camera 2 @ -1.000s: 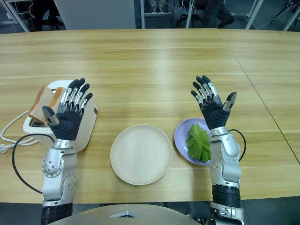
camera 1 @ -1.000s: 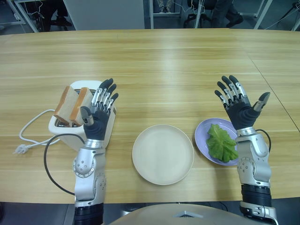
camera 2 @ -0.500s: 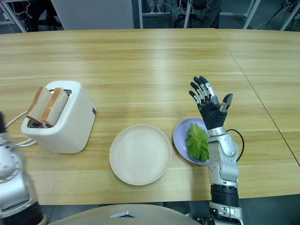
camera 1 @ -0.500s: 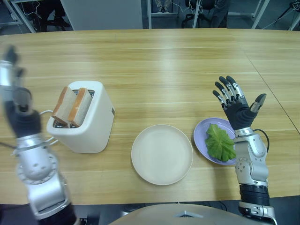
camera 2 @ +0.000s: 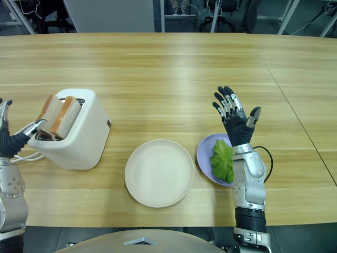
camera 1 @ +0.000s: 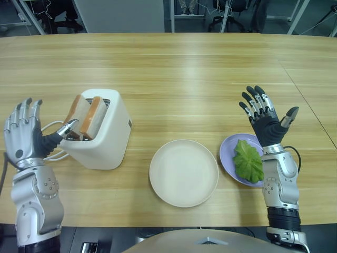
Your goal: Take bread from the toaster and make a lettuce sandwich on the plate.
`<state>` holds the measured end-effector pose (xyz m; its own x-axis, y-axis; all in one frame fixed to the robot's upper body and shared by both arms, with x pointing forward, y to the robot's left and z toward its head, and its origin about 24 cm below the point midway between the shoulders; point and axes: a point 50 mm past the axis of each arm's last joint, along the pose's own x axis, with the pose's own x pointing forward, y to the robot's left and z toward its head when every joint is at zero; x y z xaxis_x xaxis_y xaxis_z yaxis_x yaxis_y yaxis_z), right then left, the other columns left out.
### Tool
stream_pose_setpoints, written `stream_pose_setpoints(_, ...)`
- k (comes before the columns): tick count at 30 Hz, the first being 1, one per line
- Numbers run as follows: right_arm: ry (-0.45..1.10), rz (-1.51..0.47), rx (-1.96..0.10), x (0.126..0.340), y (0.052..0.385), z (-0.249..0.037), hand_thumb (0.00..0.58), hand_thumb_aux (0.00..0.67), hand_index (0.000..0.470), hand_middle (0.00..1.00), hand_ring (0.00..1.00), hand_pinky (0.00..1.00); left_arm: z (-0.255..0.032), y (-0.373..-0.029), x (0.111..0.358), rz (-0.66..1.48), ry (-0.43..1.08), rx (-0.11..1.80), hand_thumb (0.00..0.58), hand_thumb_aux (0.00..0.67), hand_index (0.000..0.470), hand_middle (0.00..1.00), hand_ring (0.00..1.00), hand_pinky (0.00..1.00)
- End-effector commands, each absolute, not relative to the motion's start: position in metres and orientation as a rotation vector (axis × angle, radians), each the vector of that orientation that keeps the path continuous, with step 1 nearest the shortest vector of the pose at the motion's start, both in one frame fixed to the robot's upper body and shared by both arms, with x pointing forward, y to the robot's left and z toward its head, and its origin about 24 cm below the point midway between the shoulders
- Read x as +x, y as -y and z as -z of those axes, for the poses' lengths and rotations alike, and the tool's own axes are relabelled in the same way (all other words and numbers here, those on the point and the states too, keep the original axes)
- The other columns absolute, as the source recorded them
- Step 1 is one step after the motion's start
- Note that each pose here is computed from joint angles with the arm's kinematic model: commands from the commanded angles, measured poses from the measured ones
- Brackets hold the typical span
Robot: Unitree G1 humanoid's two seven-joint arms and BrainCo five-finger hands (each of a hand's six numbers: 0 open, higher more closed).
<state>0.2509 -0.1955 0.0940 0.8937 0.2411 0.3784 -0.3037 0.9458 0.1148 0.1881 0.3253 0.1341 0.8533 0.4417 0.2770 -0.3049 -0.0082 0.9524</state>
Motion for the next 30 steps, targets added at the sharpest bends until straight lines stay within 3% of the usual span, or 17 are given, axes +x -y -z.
stream_pose_setpoints(1, 0.358, -0.274, 0.181, 0.25, 0.197, -0.091, 0.0, 0.0, 0.0, 0.0, 0.0, 0.0, -0.122, -0.328, 0.195, -0.54, -0.209, 1.49, 0.0, 0.0, 0.0, 0.0, 0.0, 0.0)
stream_pose_setpoints(14, 0.362, -0.281, 0.186, 0.249, 0.197, -0.093, 0.0, 0.0, 0.0, 0.0, 0.0, 0.0, -0.116, -0.333, 0.213, -0.518, -0.283, 1.555, 0.0, 0.0, 0.0, 0.0, 0.0, 0.0)
stream_pose_setpoints(15, 0.362, -0.282, 0.187, 0.248, 0.196, -0.093, 0.0, 0.0, 0.0, 0.0, 0.0, 0.0, -0.116, -0.332, 0.215, -0.511, -0.283, 1.553, 0.058, 0.034, 0.023, 0.0, 0.0, 0.0)
stream_pose_setpoints(16, 0.363, -0.283, 0.187, 0.248, 0.196, -0.093, 0.0, 0.0, 0.0, 0.0, 0.0, 0.0, -0.115, -0.331, 0.217, -0.503, -0.284, 1.546, 0.058, 0.034, 0.023, 0.0, 0.0, 0.0)
stream_pose_setpoints(17, 0.363, -0.284, 0.187, 0.248, 0.196, -0.093, 0.0, 0.0, 0.0, 0.0, 0.0, 0.0, -0.114, -0.33, 0.219, -0.496, -0.283, 1.539, 0.168, 0.105, 0.072, 0.0, 0.0, 0.0)
stream_pose_setpoints(18, 0.364, -0.284, 0.186, 0.248, 0.196, -0.094, 0.0, 0.0, 0.0, 0.0, 0.0, 0.0, -0.113, -0.329, 0.221, -0.486, -0.279, 1.526, 0.168, 0.105, 0.072, 0.0, 0.0, 0.0)
stream_pose_setpoints(19, 0.365, -0.285, 0.186, 0.247, 0.196, -0.094, 0.0, 0.0, 0.0, 0.0, 0.0, 0.0, -0.112, -0.327, 0.223, -0.472, -0.27, 1.507, 0.447, 0.349, 0.24, 0.0, 0.0, 0.0)
stream_pose_setpoints(21, 0.367, -0.286, 0.185, 0.246, 0.195, -0.094, 0.0, 0.0, 0.0, 0.0, 0.0, 0.0, -0.111, -0.319, 0.229, -0.433, -0.233, 1.426, 0.464, 0.37, 0.254, 0.0, 0.0, 0.0)
stream_pose_setpoints(22, 0.368, -0.287, 0.185, 0.246, 0.195, -0.095, 0.0, 0.0, 0.0, 0.0, 0.0, 0.0, -0.109, -0.315, 0.231, -0.407, -0.213, 1.367, 0.554, 0.528, 0.363, 0.0, 0.0, 0.0)
stream_pose_setpoints(24, 0.37, -0.288, 0.183, 0.246, 0.195, -0.095, 0.0, 0.0, 0.0, 0.0, 0.0, 0.0, -0.11, -0.304, 0.235, -0.372, -0.148, 1.247, 0.58, 0.67, 0.46, 0.0, 0.0, 0.0)
stream_pose_setpoints(30, 0.374, -0.294, 0.165, 0.244, 0.193, -0.096, 0.0, 0.0, 0.0, 0.0, 0.0, 0.0, -0.116, -0.293, 0.238, -0.344, -0.016, 1.046, 0.58, 0.67, 0.46, 0.0, 0.0, 0.0)
